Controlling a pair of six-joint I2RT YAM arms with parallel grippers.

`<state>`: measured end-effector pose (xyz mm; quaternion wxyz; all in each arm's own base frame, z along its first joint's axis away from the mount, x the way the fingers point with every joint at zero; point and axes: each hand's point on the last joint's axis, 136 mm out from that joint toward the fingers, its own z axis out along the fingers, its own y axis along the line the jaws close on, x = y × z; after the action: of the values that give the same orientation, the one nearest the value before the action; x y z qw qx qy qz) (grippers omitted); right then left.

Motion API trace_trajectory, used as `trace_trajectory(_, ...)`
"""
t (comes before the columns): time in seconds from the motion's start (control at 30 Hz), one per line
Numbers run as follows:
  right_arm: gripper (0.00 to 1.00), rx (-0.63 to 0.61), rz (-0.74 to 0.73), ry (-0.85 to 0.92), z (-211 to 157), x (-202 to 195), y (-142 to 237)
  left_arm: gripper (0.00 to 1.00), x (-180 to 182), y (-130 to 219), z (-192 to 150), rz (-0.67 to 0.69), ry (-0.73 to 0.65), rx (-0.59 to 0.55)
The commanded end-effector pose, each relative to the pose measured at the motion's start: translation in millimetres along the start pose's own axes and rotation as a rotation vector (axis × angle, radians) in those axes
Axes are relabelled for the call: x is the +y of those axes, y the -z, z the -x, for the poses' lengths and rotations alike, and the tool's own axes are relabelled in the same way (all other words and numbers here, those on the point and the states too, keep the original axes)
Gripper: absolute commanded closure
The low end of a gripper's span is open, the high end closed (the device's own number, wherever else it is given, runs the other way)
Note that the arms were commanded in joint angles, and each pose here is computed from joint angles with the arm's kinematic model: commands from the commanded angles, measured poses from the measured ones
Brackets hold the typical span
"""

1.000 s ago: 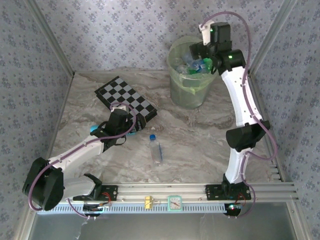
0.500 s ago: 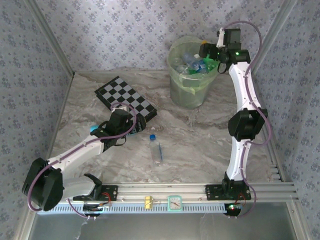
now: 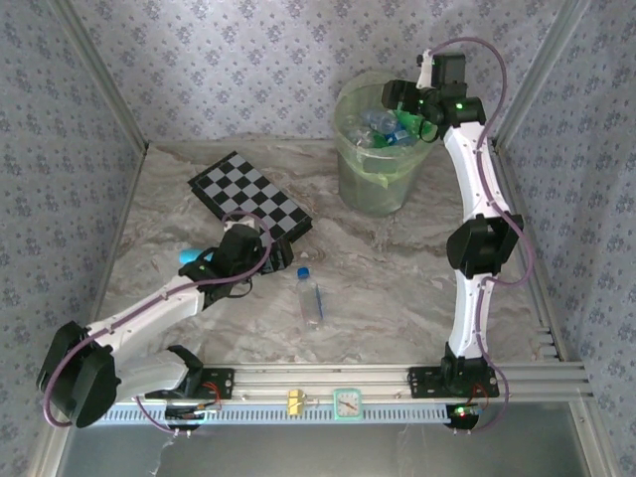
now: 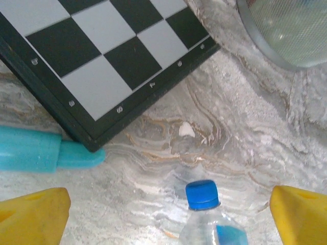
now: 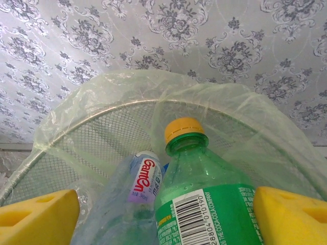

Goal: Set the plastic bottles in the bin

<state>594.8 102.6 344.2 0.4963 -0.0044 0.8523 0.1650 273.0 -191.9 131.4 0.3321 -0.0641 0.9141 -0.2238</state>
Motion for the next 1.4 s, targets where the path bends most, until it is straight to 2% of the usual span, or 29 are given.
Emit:
trace_trajectory(0.0,0.1,0.01,0.025,0.022,1.0,14.4,6.1,0.0,-3.4,2.7,-12.4,0.002,-0.023,0.033)
trace_trajectory(0.17,0.0,-0.079,-0.048,0.066,31.2,14.0,47.8,0.0,-17.9,2.5,-40.5,0.009,-0.123,0.13)
trace_trajectory(0.4,0.0,-0.238,-0.068,0.114,56.9,28.0,125.8,0.0,-35.3,-3.0,-81.3,0.009,-0.216,0.252)
trace_trajectory(0.5,0.0,-0.278,-0.059,0.114,50.4,34.0,153.7,0.0,-47.7,-7.7,-93.4,0.005,-0.267,0.289)
trace_trajectory(0.7,0.0,-0.297,-0.051,0.107,13.9,34.7,190.3,0.0,-69.1,-21.7,-118.7,0.016,-0.359,0.366)
trace_trajectory(0.9,0.0,-0.292,-0.039,0.052,-37.1,26.7,210.5,0.0,-72.0,-36.5,-139.5,0.07,-0.387,0.439)
trace_trajectory(1.23,0.0,-0.218,0.003,-0.083,-128.6,13.1,203.8,0.01,-62.0,-51.0,-145.5,0.149,-0.389,0.456)
trace_trajectory(1.37,0.0,-0.187,-0.028,-0.123,-162.7,0.5,204.0,0.07,-61.1,-54.2,-148.0,0.155,-0.392,0.464)
